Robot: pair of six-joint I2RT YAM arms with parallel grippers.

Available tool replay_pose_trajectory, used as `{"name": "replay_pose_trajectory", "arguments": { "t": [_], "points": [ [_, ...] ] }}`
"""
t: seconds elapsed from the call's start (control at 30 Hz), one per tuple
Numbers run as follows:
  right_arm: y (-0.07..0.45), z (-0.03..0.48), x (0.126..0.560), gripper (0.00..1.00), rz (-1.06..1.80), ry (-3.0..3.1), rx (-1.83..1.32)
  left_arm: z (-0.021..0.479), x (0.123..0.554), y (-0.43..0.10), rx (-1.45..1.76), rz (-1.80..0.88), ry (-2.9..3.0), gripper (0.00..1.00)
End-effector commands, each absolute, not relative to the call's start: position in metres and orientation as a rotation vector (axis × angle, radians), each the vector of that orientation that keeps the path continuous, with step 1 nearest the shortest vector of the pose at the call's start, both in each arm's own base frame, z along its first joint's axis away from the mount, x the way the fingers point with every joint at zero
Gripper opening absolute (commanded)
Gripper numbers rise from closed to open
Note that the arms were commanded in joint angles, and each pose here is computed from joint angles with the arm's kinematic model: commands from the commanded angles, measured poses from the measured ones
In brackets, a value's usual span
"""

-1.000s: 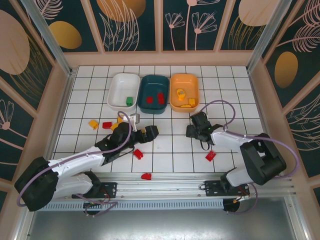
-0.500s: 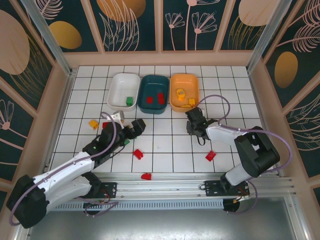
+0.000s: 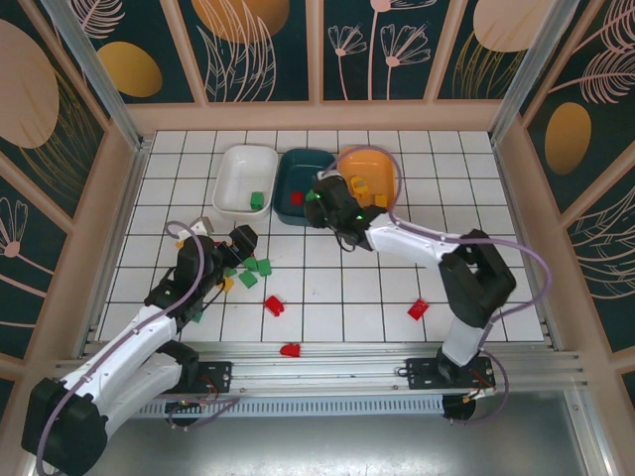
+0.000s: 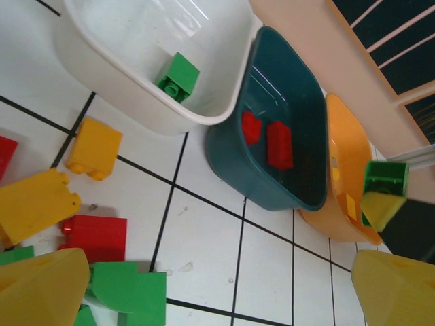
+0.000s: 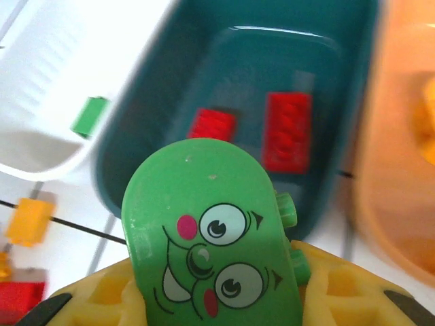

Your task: Sort the legos into containers by color

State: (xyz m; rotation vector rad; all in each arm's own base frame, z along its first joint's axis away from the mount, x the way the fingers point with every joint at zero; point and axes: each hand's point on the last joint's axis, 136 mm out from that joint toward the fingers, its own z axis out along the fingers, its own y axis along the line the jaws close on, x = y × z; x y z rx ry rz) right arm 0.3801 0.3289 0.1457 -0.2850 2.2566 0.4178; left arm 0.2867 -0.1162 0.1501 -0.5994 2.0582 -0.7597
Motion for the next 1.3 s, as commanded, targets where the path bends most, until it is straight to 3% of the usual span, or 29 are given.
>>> {"name": "replay_pose_trajectory", "arguments": {
  "t": [0.0,0.23,0.57,0.63,0.7,0.93,1.07,1.27],
  "points": [
    [0.381,0.161,0.395,0.14,0.522,2.168,-0.419,0.136,0.282,-0.11,-0.668,-0.801,2.08,0.99],
    [0.441,0.151,0.429,0.14,0.592,2.156,-0.522,0.119,0.281,-0.104,-0.721,-0.854,2.112,0.99],
    [0.481,0.113,0.453,0.17,0.555,2.204,-0.613,0.119,0.281,-0.104,-0.709,-0.87,2.114,0.99],
    [0.486,0.111,0.455,0.23,0.54,2.207,-0.63,0.119,0.281,-0.105,-0.705,-0.873,2.117,0.99],
    [0.488,0.111,0.456,0.4,0.533,2.205,-0.63,0.118,0.28,-0.105,-0.7,-0.873,2.117,0.99],
    [0.488,0.116,0.457,0.59,0.517,2.208,-0.617,0.12,0.28,-0.108,-0.683,-0.894,2.117,0.99],
    [0.488,0.135,0.457,0.65,0.522,2.174,-0.615,0.126,0.28,-0.109,-0.674,-0.902,2.109,0.99],
    [0.463,0.172,0.444,0.65,0.486,2.126,-0.551,0.136,0.279,-0.11,-0.644,-0.919,2.081,0.99]
  ]
}}
